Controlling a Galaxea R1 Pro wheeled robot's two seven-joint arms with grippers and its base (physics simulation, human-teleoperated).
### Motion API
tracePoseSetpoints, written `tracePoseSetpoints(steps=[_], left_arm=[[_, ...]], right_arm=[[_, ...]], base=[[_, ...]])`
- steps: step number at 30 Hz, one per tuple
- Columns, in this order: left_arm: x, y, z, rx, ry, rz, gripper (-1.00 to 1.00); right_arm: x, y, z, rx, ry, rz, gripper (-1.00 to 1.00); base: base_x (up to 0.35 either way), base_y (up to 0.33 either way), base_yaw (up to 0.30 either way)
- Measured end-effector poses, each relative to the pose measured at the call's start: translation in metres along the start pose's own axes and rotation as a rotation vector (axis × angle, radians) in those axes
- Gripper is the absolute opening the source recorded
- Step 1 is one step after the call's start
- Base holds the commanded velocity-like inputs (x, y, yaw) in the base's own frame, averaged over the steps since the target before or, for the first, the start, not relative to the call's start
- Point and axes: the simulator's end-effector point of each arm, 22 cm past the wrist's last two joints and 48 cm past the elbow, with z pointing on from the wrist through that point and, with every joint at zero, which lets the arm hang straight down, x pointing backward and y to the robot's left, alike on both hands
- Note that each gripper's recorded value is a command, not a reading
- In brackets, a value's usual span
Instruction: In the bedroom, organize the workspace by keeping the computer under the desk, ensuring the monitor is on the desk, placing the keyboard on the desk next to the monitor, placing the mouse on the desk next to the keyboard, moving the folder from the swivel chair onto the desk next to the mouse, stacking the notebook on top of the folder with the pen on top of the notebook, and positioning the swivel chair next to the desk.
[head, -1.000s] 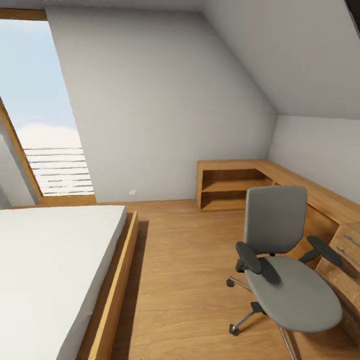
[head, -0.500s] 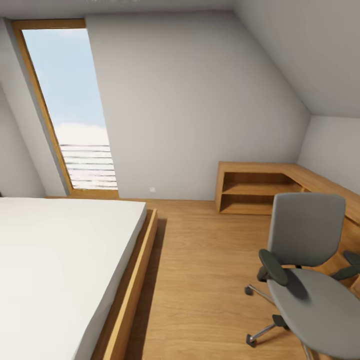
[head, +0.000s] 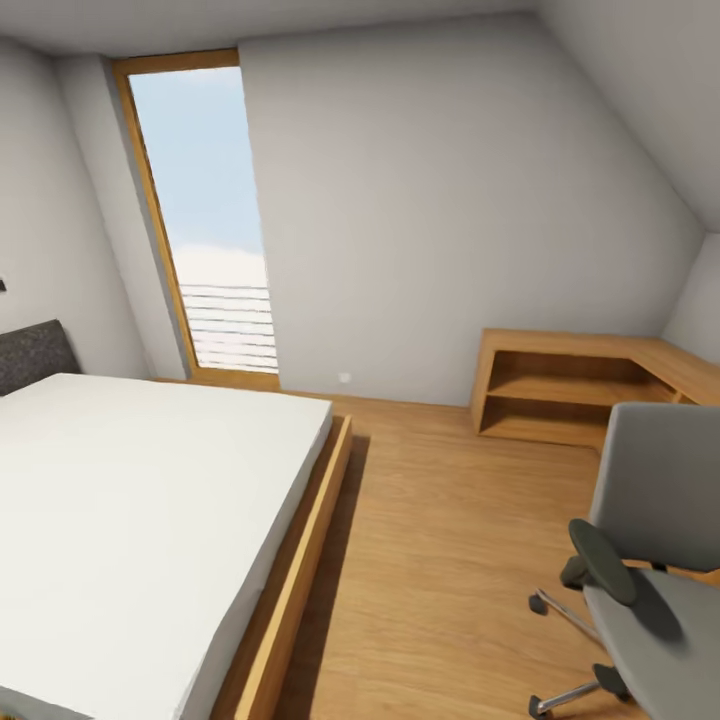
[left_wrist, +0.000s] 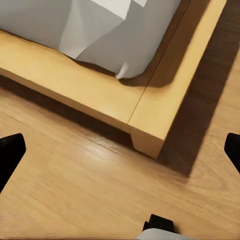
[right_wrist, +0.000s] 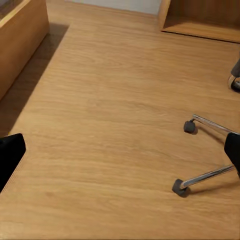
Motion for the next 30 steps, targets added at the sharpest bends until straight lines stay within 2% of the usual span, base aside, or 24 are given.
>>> tracePoseSetpoints(steps=[24, 30], left_arm=[[-0.0003, -0.0005, 0.0001, 0.001, -0.001, 0.000, 1.00], [0.0000, -0.0011, 0.0002, 0.003, 0.001, 0.000, 1.00]], right_arm=[[0.0004, -0.0022, 0.0004, 0.003, 0.001, -0.002, 1.00], [0.0011, -0.0033, 0.0007, 0.002, 0.004, -0.003, 1.00]], base=[[0.000, 0.000, 0.284], [0.000, 0.000, 0.177]])
